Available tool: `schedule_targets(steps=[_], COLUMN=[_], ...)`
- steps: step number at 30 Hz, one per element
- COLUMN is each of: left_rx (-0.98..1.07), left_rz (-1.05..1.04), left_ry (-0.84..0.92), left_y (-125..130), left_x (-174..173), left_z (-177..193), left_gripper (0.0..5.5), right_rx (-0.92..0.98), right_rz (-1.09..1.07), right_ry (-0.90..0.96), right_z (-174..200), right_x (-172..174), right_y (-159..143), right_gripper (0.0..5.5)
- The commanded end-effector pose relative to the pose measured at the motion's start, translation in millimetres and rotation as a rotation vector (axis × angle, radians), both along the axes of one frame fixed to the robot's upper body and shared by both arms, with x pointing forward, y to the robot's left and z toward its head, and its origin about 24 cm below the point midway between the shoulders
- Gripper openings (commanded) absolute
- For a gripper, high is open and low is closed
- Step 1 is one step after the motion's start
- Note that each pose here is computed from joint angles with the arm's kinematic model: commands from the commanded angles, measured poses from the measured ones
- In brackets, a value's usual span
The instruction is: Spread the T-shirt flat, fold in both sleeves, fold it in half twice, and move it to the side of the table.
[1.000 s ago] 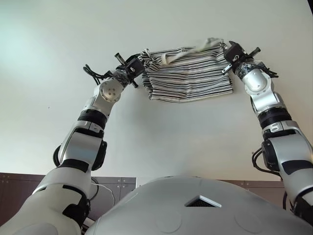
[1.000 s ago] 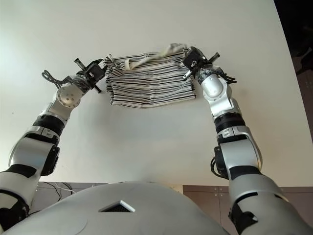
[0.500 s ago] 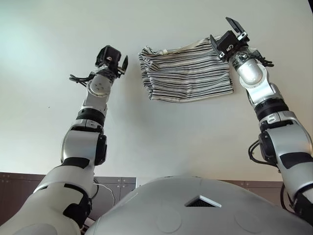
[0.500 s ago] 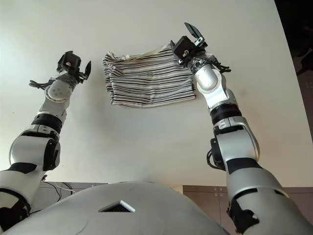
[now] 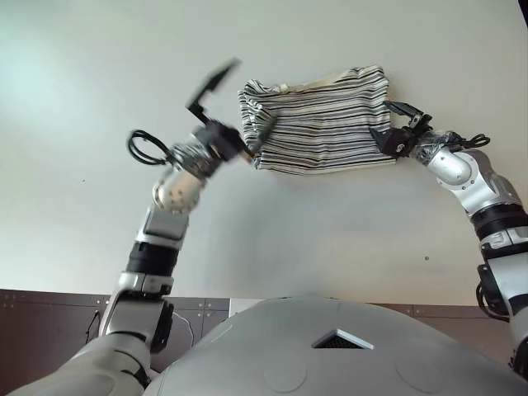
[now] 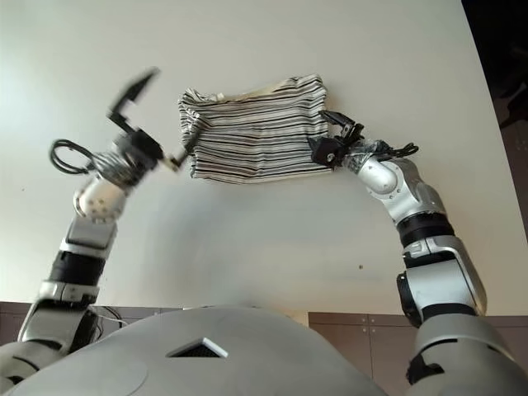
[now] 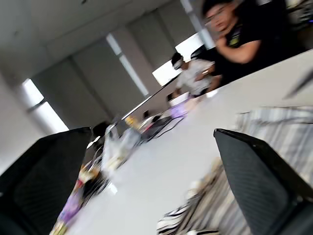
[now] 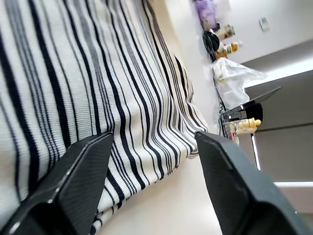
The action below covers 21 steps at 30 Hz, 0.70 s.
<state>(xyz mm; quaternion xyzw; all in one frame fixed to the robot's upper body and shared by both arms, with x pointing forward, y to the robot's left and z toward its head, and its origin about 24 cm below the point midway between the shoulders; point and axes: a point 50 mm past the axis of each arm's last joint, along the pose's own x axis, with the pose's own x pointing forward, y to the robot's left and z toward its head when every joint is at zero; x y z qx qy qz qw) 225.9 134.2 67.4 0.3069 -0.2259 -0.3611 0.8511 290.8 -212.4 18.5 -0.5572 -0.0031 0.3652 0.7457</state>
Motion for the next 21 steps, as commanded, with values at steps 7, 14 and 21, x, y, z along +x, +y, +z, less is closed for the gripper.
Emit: schedule_targets(steps=[7, 14, 21], left_rx=[0.391, 0.356, 0.213], left_rz=[0.192, 0.375, 0.231], left_ry=[0.142, 0.185, 0.215], left_y=[20.4, 55.7, 58.8], left_x=[17.1, 10.1, -24.9], left_z=[-57.7, -67.6, -51.6], left_gripper=[4.59, 4.59, 4.59], right_rx=[-0.108, 0.089, 0.533], right_rz=[0.128, -0.022, -0.125], right_ry=[0.149, 0.247, 0.035], right_z=[-19.3, -21.1, 51.5], right_x=[-48.2, -121.9, -111.4], right_y=[-3.7, 0.0, 17.7], right_gripper=[3.07, 3.07, 3.07])
